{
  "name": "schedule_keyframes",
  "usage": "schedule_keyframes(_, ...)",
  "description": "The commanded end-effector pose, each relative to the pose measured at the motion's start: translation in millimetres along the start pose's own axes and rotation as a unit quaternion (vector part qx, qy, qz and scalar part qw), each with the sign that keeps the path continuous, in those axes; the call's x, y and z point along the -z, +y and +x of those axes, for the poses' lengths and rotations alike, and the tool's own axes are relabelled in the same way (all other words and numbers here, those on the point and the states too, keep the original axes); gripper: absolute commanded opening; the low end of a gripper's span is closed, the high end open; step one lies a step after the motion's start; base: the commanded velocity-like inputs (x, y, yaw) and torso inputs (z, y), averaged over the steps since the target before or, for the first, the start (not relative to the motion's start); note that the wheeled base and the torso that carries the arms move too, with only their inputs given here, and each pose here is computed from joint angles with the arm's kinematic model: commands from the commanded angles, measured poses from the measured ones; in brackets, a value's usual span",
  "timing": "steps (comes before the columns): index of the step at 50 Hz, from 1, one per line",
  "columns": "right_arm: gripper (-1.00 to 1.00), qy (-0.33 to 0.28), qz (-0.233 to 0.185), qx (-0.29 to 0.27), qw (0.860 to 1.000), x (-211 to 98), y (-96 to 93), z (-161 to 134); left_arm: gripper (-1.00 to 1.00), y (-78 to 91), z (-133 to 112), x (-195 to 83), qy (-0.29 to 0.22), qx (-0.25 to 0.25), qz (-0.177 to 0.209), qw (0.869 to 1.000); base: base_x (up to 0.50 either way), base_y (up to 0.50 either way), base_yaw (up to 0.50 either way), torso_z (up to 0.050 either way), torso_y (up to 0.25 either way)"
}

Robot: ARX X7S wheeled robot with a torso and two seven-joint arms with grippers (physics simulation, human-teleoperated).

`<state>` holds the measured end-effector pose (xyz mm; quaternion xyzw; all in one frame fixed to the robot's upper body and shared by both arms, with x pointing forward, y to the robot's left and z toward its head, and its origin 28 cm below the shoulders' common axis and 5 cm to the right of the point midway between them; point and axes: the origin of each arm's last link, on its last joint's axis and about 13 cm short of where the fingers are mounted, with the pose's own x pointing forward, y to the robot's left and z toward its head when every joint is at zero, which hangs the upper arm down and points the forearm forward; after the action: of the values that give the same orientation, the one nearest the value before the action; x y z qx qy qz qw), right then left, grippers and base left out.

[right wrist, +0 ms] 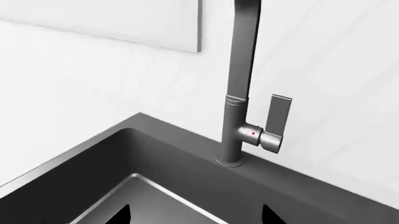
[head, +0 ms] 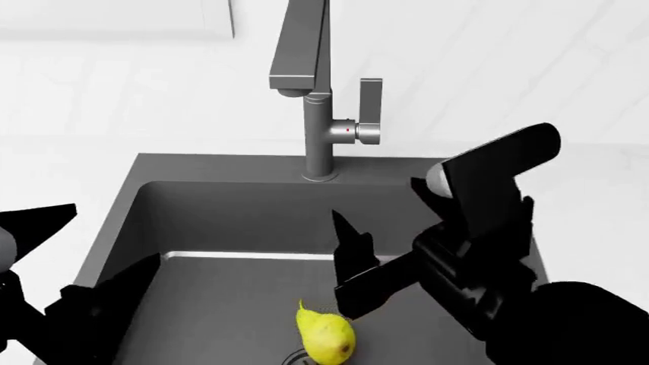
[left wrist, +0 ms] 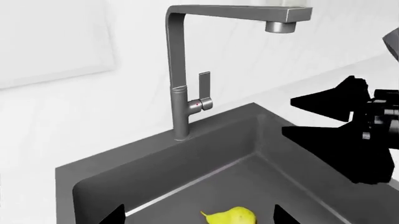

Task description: There is a mixed pile of frozen fruits and vegetables on the counter. Locate all the frozen vegetables and place the items in a bowl on the counter. Take all the frozen fruits and defrost them in a running sink.

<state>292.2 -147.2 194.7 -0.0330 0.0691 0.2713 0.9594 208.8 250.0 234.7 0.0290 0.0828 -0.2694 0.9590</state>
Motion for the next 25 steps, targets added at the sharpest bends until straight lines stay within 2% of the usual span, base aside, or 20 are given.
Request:
schedule_keyframes(1, 1.0, -0.025, -0.006, 0.012, 1.0, -18, 1.9, -24, 1.0, -2.9, -4, -7, -0.008, -0.003, 0.003, 1.0, 0.0, 0.0, 0.0, 0.0, 0.0)
schedule_keyframes(8, 1.0, -0.04, -0.009, 0.022, 0.999, -32, 0.0, -39, 1.0, -5.2, -12, -23, -0.026, -0.003, 0.012, 1.0, 0.0, 0.0, 0.0, 0.0, 0.0)
schedule_keyframes(25, 1.0, -0.056, -0.034, 0.056, 0.996, -40, 8.9, -89, 1.0, -9.1, -41, -22, -0.03, -0.015, 0.011, 0.999, 0.0, 0.0, 0.0, 0.0, 0.0)
